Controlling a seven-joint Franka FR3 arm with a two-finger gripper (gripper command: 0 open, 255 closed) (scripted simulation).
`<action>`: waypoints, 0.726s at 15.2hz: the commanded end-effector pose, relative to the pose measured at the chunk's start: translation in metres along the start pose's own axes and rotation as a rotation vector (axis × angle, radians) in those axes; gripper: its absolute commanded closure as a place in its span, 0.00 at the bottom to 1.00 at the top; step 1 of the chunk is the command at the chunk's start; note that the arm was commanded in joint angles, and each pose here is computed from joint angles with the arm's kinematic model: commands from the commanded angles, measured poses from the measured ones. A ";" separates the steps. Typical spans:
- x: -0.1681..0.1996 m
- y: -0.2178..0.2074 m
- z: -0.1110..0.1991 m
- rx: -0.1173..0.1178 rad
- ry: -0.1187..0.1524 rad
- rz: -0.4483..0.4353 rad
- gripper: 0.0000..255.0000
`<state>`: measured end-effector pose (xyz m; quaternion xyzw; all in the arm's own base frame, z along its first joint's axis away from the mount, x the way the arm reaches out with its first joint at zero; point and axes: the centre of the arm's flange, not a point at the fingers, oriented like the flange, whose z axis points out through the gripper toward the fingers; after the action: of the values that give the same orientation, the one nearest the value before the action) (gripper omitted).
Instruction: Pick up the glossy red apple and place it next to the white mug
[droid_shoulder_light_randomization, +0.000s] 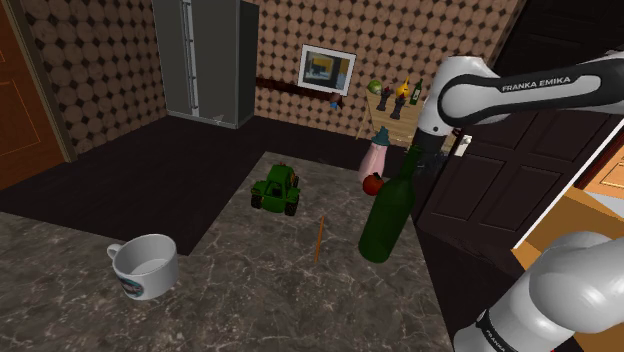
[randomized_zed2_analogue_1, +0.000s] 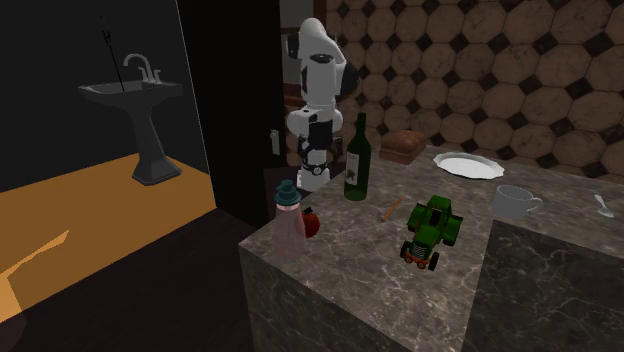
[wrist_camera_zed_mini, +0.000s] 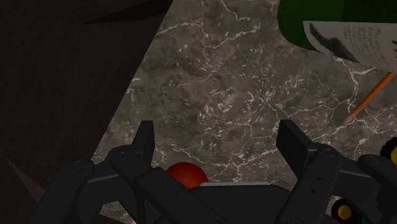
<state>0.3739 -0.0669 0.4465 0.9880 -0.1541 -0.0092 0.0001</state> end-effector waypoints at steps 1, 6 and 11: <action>0.018 0.009 0.016 0.035 0.028 0.041 0.00; 0.062 0.031 0.054 0.120 0.086 0.137 0.00; 0.105 0.055 0.092 0.205 0.144 0.233 0.00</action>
<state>0.4484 -0.1464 0.3638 0.9606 -0.2566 0.0689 -0.0817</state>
